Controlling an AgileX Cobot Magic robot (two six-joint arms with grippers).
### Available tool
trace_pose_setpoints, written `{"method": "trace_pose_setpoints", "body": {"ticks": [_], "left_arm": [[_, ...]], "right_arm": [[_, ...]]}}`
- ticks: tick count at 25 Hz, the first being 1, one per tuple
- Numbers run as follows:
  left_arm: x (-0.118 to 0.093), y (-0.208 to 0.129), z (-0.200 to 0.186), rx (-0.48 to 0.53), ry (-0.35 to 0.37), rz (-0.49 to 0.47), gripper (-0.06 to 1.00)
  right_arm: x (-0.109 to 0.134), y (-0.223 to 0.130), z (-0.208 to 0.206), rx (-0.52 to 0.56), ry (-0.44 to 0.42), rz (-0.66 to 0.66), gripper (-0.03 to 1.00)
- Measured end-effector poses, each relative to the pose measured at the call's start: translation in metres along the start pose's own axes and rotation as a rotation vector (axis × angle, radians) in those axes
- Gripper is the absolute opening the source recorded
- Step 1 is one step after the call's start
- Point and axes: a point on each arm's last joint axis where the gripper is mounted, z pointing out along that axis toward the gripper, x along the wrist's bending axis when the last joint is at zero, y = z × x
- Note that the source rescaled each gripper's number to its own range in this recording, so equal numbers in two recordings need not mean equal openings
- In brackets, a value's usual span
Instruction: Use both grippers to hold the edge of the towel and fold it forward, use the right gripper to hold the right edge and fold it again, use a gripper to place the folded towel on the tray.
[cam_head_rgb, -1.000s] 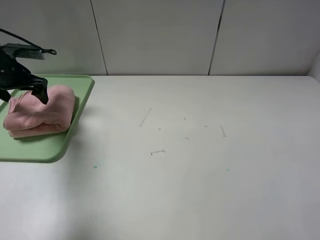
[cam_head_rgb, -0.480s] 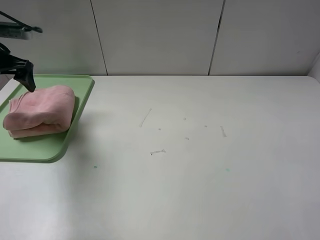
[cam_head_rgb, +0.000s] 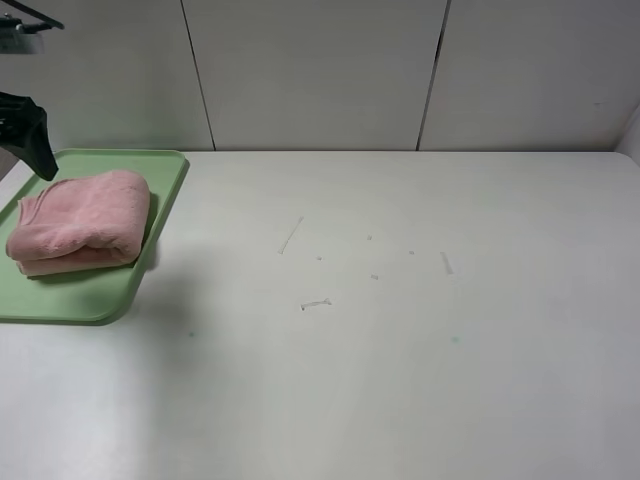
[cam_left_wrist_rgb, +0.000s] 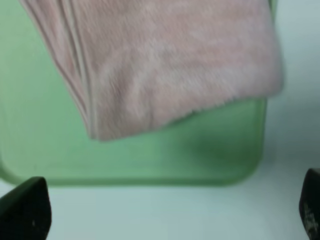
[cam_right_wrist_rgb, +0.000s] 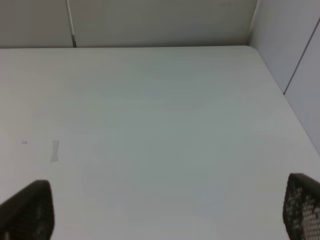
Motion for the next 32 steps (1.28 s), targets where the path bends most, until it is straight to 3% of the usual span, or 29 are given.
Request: {"method": "trace_pose_setpoints", "body": {"ticks": [13,20,32], "left_arm": [[-0.026,-0.092,-0.031,-0.035,-0.135,0.028,1.0],[-0.034,-0.148,-0.05,-0.028,-0.162,0.063,1.0],[-0.042,-0.227,-0.082,-0.344,-0.118,0.078,1.0]], "right_arm": [[0.0,0.0,0.0,0.0,0.0,0.0,1.0],[0.0,0.0,0.0,0.0,0.0,0.0,1.0],[0.0,0.0,0.0,0.0,0.0,0.0,1.0]]}}
